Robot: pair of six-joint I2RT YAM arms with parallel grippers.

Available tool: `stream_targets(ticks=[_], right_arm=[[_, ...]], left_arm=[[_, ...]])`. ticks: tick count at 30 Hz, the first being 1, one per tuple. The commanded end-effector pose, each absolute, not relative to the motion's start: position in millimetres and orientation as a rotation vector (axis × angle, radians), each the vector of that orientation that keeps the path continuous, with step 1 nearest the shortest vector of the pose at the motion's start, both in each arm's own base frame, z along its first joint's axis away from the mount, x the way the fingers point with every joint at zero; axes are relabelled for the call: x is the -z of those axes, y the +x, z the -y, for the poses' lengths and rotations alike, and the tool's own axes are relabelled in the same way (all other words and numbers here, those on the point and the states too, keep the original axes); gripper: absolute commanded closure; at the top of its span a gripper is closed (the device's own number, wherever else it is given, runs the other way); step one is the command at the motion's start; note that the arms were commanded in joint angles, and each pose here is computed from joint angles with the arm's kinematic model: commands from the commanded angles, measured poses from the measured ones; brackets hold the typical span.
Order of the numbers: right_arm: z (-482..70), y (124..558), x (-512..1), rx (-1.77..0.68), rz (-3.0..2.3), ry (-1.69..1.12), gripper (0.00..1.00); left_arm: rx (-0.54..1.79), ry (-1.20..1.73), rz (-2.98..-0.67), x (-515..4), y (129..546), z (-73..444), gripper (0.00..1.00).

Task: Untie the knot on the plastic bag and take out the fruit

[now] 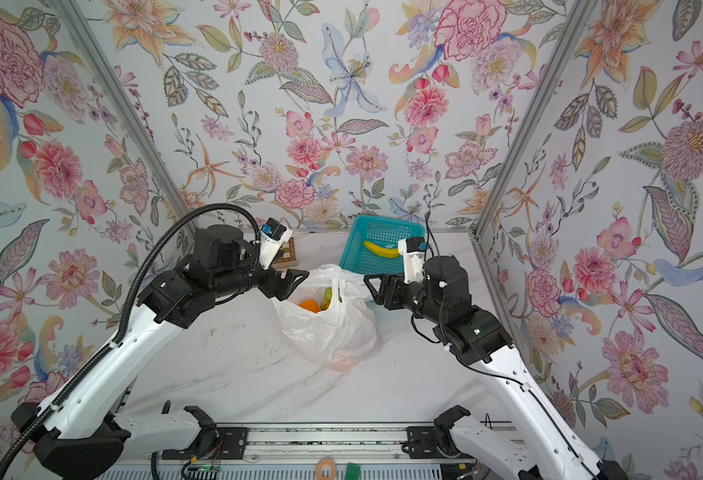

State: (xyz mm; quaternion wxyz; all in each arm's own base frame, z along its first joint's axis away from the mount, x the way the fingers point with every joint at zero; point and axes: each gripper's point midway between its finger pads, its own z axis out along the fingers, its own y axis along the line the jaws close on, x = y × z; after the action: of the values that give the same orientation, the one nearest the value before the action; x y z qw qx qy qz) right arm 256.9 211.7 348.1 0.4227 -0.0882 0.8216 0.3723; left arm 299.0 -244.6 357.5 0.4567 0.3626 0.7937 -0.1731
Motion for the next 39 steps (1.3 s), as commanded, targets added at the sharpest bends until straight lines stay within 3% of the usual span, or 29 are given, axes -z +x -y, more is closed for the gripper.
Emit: stream_targets(ticks=[1, 9, 13, 15, 18, 21, 24, 26, 36, 39], right_arm=[[-238, 252, -339, -0.982, -2.129, -0.271, 0.33], [-277, 273, -292, -0.903, -2.268, -0.315, 0.23], [-288, 284, -270, -0.869, -2.314, -0.324, 0.29], [-290, 285, -263, -0.869, -2.317, -0.329, 0.42], [-286, 281, -255, -0.825, -2.348, -0.331, 0.80], [-270, 267, -242, -0.744, -2.395, -0.322, 0.99], [-257, 243, -227, -0.745, -2.428, -0.302, 1.00], [-255, 224, -219, -0.800, -2.436, -0.314, 1.00], [-258, 144, -138, -0.917, -2.592, -0.354, 1.00], [-268, 127, -115, -0.941, -2.621, -0.388, 0.99]], left_arm=[[0.348, 1.149, -2.057, -316, 292, 246, 0.07], [0.263, 1.220, -2.084, -278, 320, 258, 0.04], [0.260, 1.217, -2.103, -263, 328, 262, 0.07], [0.279, 1.229, -2.103, -257, 327, 265, 0.08], [0.280, 1.247, -2.149, -235, 329, 268, 0.09], [0.271, 1.258, -2.167, -222, 329, 267, 0.05], [0.258, 1.257, -2.162, -213, 331, 266, 0.05], [0.230, 1.229, -2.164, -209, 337, 265, 0.10], [0.179, 0.883, -2.187, -222, 373, 260, 0.51], [0.174, 0.754, -2.177, -228, 379, 254, 0.53]])
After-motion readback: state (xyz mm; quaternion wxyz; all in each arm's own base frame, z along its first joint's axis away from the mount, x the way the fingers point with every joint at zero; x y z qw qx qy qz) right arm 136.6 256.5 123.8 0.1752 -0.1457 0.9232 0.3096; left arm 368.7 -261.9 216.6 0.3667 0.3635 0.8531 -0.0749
